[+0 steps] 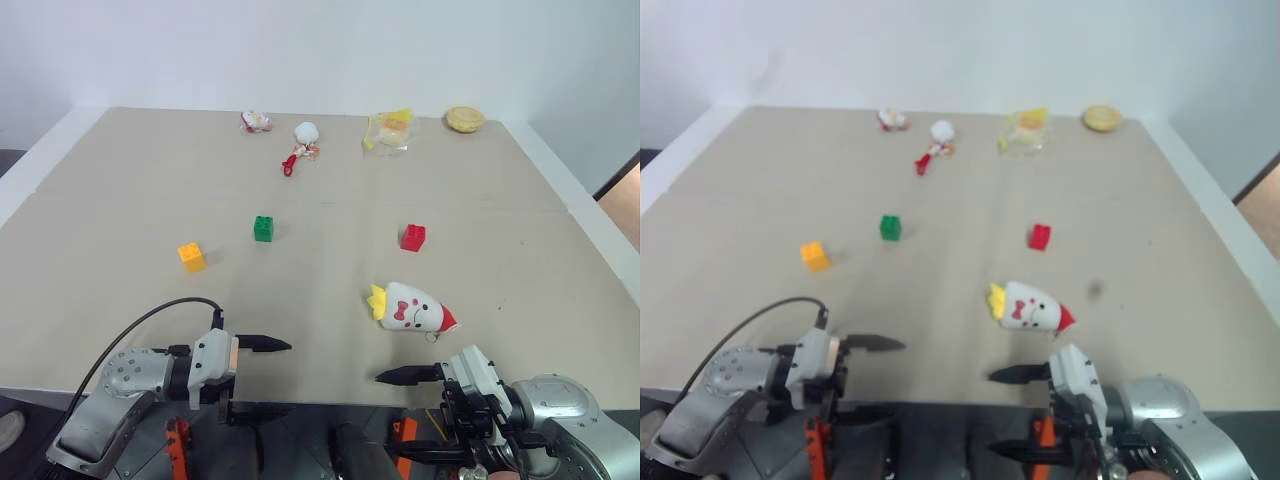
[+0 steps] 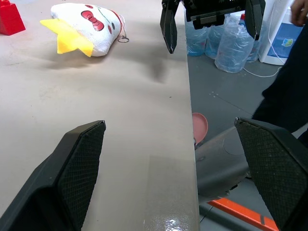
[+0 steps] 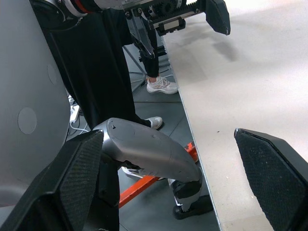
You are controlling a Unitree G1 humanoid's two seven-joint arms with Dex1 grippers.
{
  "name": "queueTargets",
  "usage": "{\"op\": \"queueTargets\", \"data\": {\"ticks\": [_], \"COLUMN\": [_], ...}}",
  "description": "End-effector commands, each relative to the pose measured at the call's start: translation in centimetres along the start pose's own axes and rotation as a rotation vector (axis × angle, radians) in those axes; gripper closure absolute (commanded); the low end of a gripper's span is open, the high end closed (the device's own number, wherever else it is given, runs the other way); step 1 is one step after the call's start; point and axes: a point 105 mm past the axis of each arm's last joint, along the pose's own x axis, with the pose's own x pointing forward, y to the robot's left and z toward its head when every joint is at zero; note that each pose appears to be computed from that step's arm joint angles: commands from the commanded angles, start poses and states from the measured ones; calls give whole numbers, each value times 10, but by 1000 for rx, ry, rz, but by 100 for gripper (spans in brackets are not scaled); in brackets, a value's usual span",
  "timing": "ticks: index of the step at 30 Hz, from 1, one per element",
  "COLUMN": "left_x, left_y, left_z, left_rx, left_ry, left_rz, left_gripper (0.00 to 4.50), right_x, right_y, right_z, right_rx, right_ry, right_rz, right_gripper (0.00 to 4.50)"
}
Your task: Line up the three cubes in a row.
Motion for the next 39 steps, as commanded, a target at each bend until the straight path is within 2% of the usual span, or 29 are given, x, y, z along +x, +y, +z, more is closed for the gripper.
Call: {"op": "queueTargets", "data": {"ticks": [1, 18, 24, 27, 30, 33, 35, 39], "left_x": [3, 8, 5, 9, 13, 23, 29, 40], "left_y": [-2, 0, 11, 36, 53, 71, 75, 75], "left_z": [11, 16, 22, 42, 56, 73, 80, 84], "left_rx": [47, 53, 33, -31, -12, 7, 16, 47], "left_ry": [-22, -29, -39, -131, -179, -253, -281, -298], "left_rz": [-31, -34, 11, 117, 188, 267, 284, 278], "left_gripper": [6, 6, 6, 6, 6, 6, 6, 6], "right_x": [-5, -3, -10, -19, -19, -30, -36, -51], "right_y": [1, -1, 3, -16, -31, -68, -83, -115], "right_z": [5, 2, 14, 42, 55, 75, 78, 62], "right_rx": [-41, -47, -64, -76, -68, -62, -51, -15], "right_ry": [3, 9, 3, 6, 62, 101, 131, 215], "right_rz": [1, 14, 39, -34, -114, -297, -378, -525], "right_gripper": [0, 0, 0, 0, 0, 0, 0, 0]}}
